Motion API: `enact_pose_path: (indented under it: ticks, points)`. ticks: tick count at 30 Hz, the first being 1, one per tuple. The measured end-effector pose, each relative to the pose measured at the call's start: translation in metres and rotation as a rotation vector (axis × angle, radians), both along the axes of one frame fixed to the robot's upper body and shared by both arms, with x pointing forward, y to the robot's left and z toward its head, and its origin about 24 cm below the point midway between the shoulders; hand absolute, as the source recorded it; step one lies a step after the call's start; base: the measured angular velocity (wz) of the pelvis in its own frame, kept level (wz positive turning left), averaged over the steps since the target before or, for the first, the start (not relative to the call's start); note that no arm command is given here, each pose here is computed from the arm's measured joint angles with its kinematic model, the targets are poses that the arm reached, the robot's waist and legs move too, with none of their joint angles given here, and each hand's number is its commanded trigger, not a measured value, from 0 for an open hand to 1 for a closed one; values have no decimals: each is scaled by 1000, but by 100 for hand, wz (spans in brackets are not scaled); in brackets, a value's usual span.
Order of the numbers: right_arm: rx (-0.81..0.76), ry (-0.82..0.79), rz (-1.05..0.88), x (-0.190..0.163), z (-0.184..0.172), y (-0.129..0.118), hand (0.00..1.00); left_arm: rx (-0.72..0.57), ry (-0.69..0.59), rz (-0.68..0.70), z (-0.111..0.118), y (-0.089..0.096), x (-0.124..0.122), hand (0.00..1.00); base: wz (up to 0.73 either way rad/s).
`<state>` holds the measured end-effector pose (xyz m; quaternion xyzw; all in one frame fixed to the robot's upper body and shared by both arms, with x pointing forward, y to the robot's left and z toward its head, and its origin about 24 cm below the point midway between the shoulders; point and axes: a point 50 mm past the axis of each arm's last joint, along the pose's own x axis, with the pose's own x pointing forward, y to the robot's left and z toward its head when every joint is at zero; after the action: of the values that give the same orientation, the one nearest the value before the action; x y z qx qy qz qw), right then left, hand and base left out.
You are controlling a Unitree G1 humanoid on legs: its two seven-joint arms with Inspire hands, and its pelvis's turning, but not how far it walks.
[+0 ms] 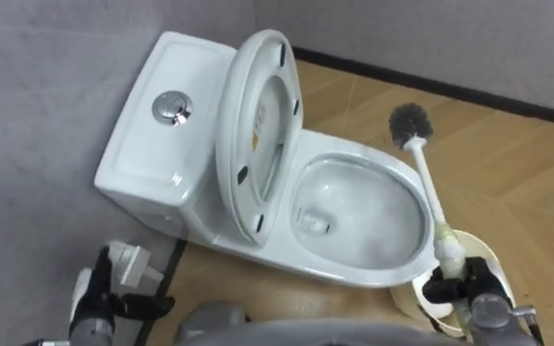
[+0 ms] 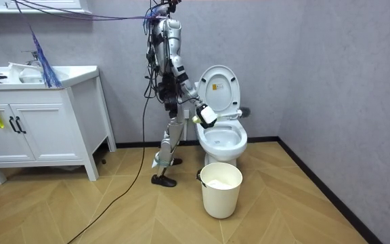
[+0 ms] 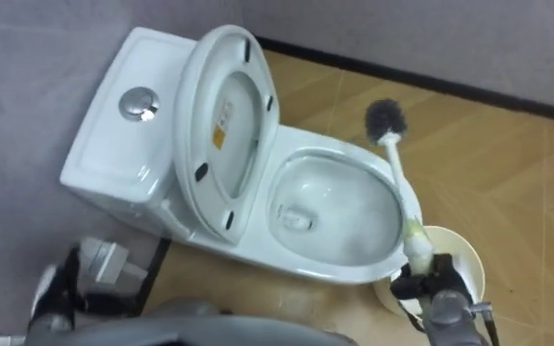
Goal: Brush toilet
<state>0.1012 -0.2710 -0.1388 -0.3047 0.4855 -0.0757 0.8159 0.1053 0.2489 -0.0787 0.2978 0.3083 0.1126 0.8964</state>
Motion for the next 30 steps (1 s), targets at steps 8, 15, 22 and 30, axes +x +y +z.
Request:
enact_pose_path:
  ticks: [8, 15, 22, 30]
  points:
    - [-69, 153, 179, -20, -11, 4, 100, 167, -285, -127, 46, -16, 45, 0, 9]
    - [-99, 276, 260, -42, -16, 0, 100, 189, -440, -152, 72, -24, 58, 0, 0]
    - [-107, 379, 292, -58, -17, -8, 100, 215, -498, -206, 79, -36, 65, 0, 0]
    - [-183, 429, 389, -53, -12, -20, 100, 201, -434, -278, 64, -48, 63, 0, -3]
